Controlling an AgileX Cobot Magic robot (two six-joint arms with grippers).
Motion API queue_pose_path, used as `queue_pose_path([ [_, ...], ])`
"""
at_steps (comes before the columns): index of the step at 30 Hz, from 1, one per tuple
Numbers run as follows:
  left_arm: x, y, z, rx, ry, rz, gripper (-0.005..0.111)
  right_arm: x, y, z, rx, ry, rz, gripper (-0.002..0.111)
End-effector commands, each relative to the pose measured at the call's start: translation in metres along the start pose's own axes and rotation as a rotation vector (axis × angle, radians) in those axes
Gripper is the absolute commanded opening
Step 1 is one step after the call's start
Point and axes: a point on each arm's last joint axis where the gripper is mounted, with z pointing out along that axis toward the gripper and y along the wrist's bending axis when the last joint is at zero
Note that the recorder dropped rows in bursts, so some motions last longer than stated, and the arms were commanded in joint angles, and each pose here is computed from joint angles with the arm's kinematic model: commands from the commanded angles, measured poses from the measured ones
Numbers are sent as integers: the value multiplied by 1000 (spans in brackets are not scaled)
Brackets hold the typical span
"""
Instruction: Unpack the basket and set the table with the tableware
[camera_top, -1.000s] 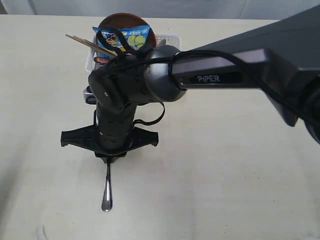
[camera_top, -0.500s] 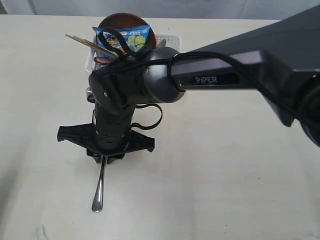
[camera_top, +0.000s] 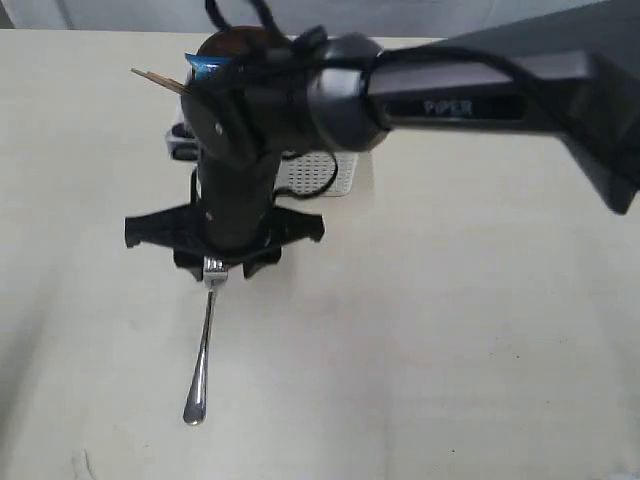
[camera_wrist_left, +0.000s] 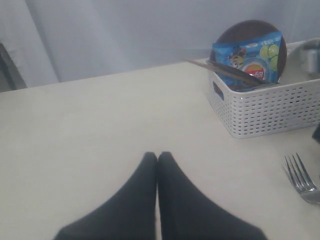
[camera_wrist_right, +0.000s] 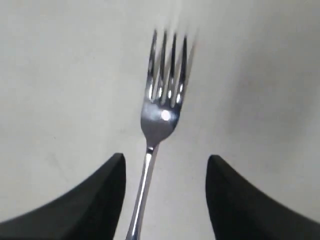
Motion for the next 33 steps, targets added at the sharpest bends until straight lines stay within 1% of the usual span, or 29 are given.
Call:
queue_pose_path([
  [1,1,-1,0,10,-2,-8,0,-31,1,-54,-20,-97,-121,48],
  [4,1,-1,0,10,-2,-8,0,-53,2,-86,-3,-206,-171,48],
  [6,1,-1,0,10,-2,-8,0,-68,-3,-102,77,-295,-212,48],
  [9,1,-1,0,10,-2,-8,0,-83,-10,-107,182,-380,-252,48],
  [11,1,-1,0,10,-2,-8,0,-93,-14,-93,210,-371,-308,48],
  [12,1,-1,0,10,-2,-8,0,-98,-17,-79,225,-354,-348,48],
  [16,1,-1,0,10,-2,-8,0,-108,-19,-39,272,-346,-491,48],
  [18,1,-1,0,10,-2,-8,0,-113,-17,-24,264,-372,-525,48],
  [24,1,-1,0,10,-2,-8,0,-119,-19,-6,313,-407,-592,48],
  [25,1,-1,0,10,-2,-8,0,-120,-20,-3,330,-410,-606,46],
  [30,1,-1,0,10,-2,-8,0,-122,-23,5,368,-404,-635,24],
  [33,1,-1,0,10,-2,-8,0,-121,-24,8,369,-400,-634,16],
])
